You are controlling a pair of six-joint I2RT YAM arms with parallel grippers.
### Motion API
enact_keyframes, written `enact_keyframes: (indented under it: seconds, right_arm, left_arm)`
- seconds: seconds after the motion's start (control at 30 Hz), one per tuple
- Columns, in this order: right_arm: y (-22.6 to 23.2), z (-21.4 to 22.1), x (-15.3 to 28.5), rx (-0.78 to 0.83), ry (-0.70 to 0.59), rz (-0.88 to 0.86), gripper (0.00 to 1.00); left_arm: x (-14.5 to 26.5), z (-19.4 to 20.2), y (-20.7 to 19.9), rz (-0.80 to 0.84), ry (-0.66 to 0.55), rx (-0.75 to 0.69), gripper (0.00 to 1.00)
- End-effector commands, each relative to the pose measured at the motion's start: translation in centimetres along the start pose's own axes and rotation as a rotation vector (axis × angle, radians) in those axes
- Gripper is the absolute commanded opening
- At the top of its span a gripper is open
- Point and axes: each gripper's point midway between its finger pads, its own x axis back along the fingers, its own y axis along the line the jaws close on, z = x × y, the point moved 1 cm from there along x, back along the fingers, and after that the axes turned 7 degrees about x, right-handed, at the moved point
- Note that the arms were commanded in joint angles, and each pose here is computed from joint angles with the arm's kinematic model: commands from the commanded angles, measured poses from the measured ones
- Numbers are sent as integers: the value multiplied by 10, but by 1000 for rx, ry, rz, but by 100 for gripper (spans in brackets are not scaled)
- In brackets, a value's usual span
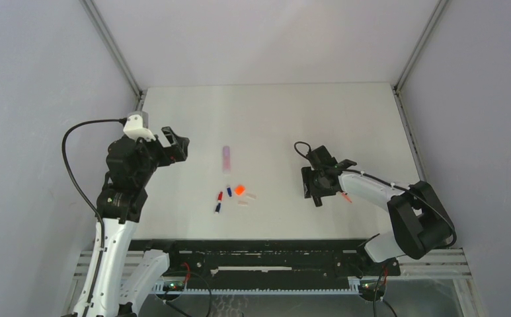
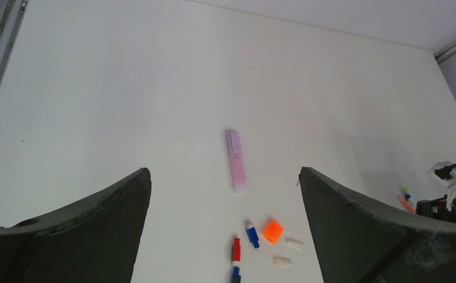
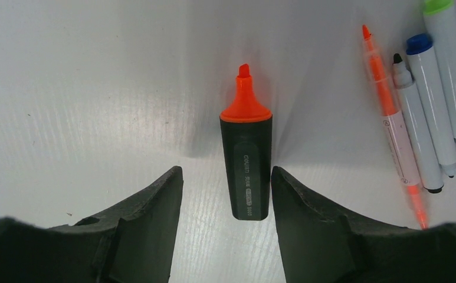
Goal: Insert the pens into the pen caps
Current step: Pick up the pen from the center of the board.
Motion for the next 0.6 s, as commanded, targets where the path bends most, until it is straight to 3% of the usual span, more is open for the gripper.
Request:
enact_keyframes:
  seconds: [0.0, 0.57]
  right_arm:
    - [-1, -22, 5, -1, -61, 40, 55]
    - [-2, -28, -7, 53, -31, 130, 42]
  left_arm:
    - [0, -1, 2, 1, -21, -20, 98]
    - [0, 0, 2, 4, -17, -15, 98]
